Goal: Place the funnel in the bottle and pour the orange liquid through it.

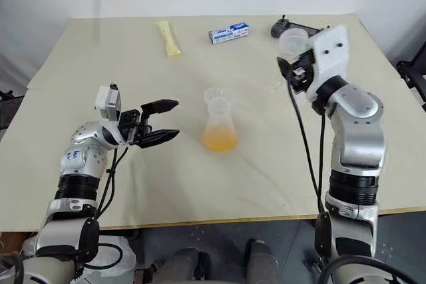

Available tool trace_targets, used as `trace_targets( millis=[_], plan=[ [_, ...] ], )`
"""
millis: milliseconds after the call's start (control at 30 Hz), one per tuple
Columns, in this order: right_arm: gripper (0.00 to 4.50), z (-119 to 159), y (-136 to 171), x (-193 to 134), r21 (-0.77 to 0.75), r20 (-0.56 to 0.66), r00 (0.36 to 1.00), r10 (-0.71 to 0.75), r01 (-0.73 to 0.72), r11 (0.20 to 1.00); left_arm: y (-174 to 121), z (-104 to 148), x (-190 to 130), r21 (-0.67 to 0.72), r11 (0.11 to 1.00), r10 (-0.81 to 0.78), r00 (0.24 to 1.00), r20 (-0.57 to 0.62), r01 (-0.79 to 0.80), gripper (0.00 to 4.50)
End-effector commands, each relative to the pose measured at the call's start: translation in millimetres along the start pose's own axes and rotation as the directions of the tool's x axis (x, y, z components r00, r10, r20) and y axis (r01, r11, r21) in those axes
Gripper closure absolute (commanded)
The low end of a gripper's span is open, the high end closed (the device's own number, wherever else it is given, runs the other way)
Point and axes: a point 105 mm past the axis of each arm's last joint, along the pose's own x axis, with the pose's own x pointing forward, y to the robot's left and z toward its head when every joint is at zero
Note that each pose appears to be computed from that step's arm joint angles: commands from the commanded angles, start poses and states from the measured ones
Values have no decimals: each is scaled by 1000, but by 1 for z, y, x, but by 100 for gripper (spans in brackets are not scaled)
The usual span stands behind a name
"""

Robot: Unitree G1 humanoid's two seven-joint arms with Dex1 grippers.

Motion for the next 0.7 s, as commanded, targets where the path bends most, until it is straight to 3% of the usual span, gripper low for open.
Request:
trace_targets(
  millis=[33,367,567,700],
  plan=[
    [210,-1,-24,-9,81,40,996,-82,78,994,-3,9,-2,25,1000,-7,1000,0,7,0],
    [210,-31,-35,-21,157,6,993,-118,116,981,-7,8,-4,3,1000,6,999,-36,-6,0],
    [12,-37,-35,-23,146,-1,993,-121,120,982,-4,7,-4,0,1000,26,998,-48,-26,0],
    [5,-28,-38,-24,136,30,991,-131,125,983,0,3,-7,-12,998,66,993,-98,-67,0]
  ],
)
